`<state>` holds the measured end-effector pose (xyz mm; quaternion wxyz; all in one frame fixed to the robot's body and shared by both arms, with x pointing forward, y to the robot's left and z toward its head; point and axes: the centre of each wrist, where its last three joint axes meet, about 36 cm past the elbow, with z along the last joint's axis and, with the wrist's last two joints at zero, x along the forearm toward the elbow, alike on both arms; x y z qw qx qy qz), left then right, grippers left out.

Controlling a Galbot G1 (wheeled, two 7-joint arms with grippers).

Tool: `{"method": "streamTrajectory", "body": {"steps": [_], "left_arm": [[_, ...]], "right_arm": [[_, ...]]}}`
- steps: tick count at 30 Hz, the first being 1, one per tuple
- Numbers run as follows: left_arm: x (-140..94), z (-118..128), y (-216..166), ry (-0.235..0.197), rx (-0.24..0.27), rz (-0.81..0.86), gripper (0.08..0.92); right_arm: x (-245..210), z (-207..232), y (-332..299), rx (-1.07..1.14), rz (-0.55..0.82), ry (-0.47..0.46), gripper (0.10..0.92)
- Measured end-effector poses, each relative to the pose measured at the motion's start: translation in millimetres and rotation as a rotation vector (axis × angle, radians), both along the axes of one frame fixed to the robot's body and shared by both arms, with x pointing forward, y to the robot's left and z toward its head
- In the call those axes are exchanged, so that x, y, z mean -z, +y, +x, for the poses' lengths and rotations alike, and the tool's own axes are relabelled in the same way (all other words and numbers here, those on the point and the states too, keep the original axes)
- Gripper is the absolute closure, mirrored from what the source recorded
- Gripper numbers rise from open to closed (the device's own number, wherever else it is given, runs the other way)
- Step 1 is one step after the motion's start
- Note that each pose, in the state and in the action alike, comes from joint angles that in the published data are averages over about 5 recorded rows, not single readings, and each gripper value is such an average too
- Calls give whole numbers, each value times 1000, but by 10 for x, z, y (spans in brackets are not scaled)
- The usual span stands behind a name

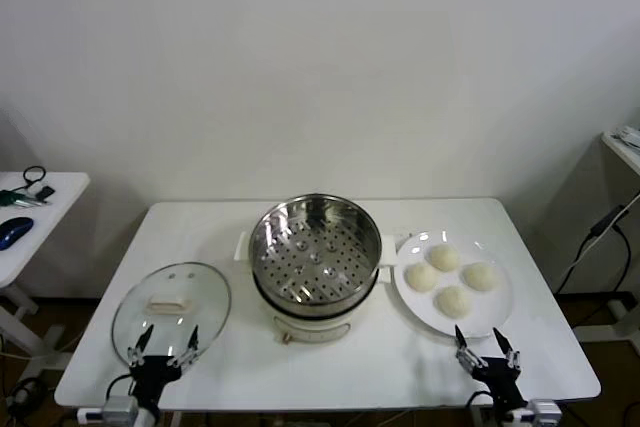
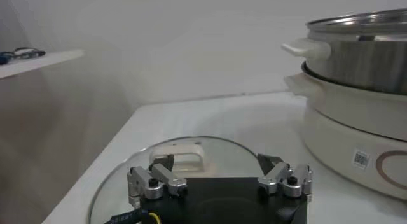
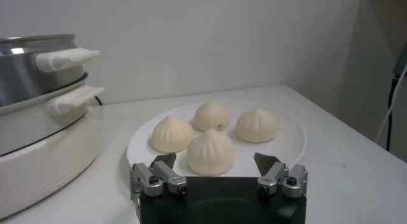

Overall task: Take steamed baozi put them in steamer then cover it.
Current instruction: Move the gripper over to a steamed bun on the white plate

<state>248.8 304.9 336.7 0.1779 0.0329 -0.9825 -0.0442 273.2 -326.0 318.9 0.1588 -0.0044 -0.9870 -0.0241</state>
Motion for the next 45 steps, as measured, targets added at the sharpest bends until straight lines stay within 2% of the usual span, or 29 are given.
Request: {"method": "streamTrajectory", "body": {"steps": [5, 11, 18, 23, 28, 33, 39, 45], "left_arm": [[-20, 2, -15, -1, -3, -9, 177], [-72, 8, -31, -6, -7, -25, 177], [-130, 9, -1, -19, -20, -29, 177], [-131, -11, -2, -17, -25, -32, 177], [-126, -31, -10, -12, -26, -35, 177], [-139, -54, -23, -11, -25, -36, 177], [-158, -72, -36, -13, -27, -39, 177], [-192, -64, -19, -19, -30, -34, 177]], "right_arm": [[-210, 317, -100, -37, -73, 3, 200], [-678, 1038, -309, -169, -223, 13, 200], [-1254, 1935, -598, -453, -516, 35, 200], [-1613, 2440, -843, -721, -731, 86, 200], [-1911, 2875, -946, -992, -879, 192, 200], [-2151, 3289, -925, -1196, -964, 339, 200], [-2248, 3699, -854, -1328, -997, 524, 200], [-2223, 3999, -802, -1362, -982, 653, 200]]}}
